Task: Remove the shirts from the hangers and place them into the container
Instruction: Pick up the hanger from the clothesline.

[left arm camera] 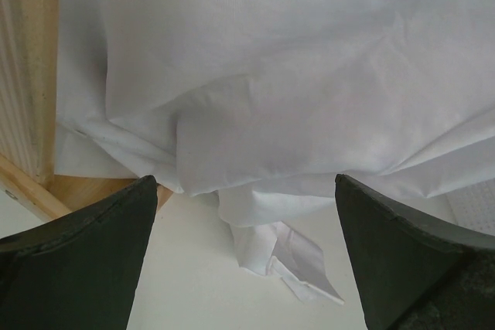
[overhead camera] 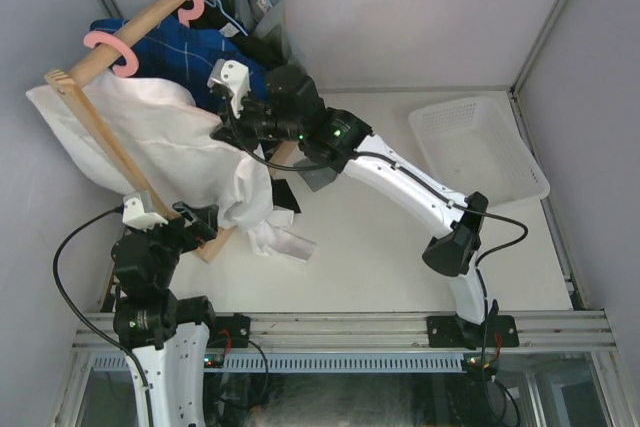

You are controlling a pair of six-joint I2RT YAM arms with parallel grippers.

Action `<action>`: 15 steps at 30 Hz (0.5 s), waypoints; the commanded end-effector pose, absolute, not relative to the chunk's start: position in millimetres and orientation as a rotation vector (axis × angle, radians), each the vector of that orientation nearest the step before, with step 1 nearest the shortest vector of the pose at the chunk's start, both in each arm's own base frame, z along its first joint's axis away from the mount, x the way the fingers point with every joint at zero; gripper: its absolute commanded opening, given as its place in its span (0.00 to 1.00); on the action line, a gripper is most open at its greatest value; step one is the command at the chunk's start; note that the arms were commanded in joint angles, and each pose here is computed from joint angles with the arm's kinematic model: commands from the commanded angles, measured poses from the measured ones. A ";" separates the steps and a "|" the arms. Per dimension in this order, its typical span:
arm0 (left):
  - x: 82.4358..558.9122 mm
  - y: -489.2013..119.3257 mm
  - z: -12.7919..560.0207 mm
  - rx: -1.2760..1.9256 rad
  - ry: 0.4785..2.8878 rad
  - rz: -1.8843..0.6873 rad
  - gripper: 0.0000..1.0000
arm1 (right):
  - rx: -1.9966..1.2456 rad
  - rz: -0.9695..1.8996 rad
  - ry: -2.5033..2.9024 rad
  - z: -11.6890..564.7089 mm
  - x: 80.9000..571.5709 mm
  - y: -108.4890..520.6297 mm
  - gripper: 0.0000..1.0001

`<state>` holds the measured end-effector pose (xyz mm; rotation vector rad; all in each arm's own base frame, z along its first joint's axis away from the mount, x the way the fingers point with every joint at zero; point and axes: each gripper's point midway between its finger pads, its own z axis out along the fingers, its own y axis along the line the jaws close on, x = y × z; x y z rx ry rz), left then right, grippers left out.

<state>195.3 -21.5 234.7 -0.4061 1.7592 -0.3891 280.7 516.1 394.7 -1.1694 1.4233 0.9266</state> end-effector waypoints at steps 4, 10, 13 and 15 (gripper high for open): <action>201.9 -20.6 239.4 -0.383 1.742 -0.385 1.00 | -0.779 0.928 1.176 522.8 278.7 473.3 0.00; 202.3 -21.0 238.8 -0.383 1.749 -0.388 1.00 | -0.712 0.948 1.203 525.6 274.1 459.5 0.00; 201.6 -21.4 239.4 -0.378 1.747 -0.388 1.00 | -0.748 0.981 1.234 518.0 267.0 447.5 0.00; 200.8 -21.9 240.8 -0.373 1.740 -0.389 1.00 | -0.809 1.031 1.278 505.1 255.1 439.2 0.00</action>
